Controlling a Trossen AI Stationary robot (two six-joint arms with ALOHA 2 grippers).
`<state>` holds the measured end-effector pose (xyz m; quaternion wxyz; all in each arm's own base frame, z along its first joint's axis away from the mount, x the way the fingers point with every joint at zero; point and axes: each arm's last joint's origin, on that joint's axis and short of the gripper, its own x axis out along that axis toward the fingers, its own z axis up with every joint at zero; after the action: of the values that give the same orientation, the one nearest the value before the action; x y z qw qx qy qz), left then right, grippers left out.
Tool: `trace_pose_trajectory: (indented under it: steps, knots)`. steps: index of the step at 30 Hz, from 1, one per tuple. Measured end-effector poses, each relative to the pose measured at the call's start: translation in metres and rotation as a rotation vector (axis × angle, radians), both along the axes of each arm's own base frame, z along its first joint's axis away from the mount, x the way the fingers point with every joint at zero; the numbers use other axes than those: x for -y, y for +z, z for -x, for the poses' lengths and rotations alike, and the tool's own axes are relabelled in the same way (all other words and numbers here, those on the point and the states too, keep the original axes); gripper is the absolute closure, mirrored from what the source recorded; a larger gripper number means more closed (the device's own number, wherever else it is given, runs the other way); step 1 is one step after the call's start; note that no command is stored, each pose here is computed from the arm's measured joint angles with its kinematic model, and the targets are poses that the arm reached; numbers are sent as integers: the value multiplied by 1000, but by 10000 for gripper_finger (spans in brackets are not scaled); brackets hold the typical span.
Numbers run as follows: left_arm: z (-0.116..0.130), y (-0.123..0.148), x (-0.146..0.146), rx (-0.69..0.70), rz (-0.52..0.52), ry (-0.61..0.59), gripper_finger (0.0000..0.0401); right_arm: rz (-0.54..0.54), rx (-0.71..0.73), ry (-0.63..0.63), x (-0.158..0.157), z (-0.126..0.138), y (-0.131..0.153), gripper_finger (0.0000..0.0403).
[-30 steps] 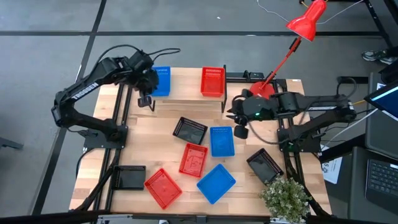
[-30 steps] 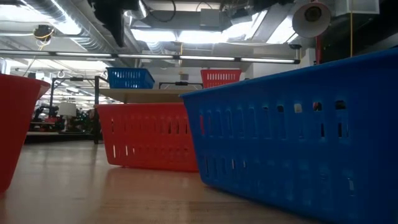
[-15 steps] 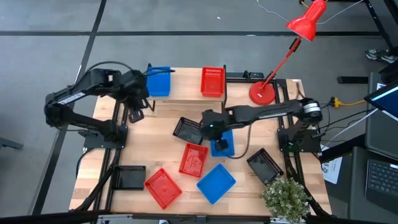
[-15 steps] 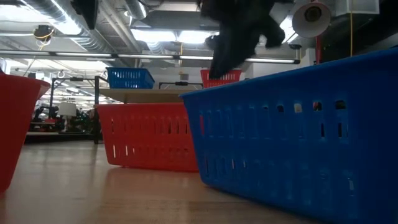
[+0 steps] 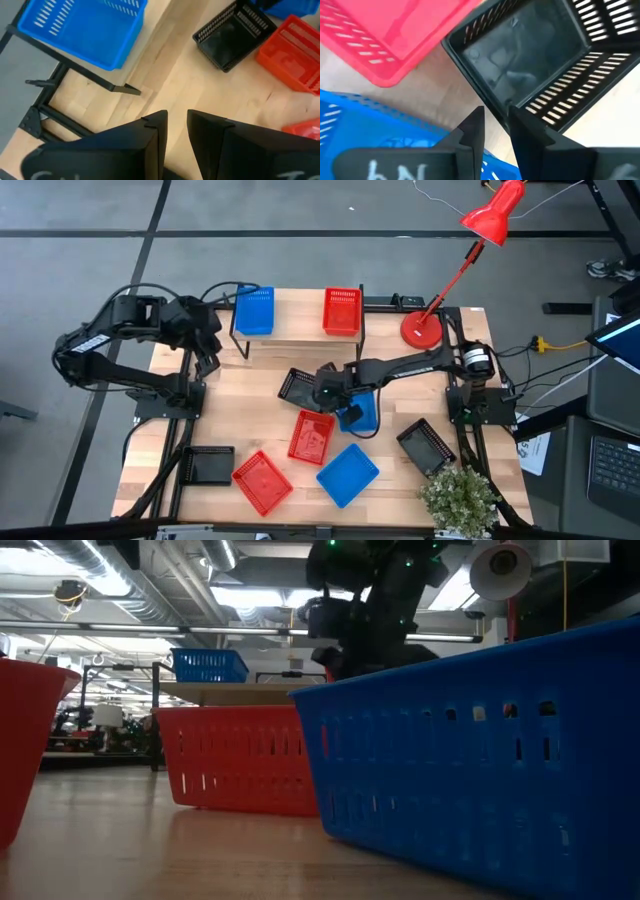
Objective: Stack baskets on shelf by color
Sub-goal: Put the top black bin on the shelf
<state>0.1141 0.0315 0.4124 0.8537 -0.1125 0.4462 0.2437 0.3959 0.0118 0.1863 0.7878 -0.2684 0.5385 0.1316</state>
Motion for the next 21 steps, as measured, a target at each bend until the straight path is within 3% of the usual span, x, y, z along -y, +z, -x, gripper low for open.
trace_pose_trajectory:
  steps: [18,21]
  knots:
    - [0,0,0,-1,-3,4,335,16,25,33,3,-11,-17,316]
    - [0,0,0,0,-3,4,335,10,32,22,3,-12,-17,336]
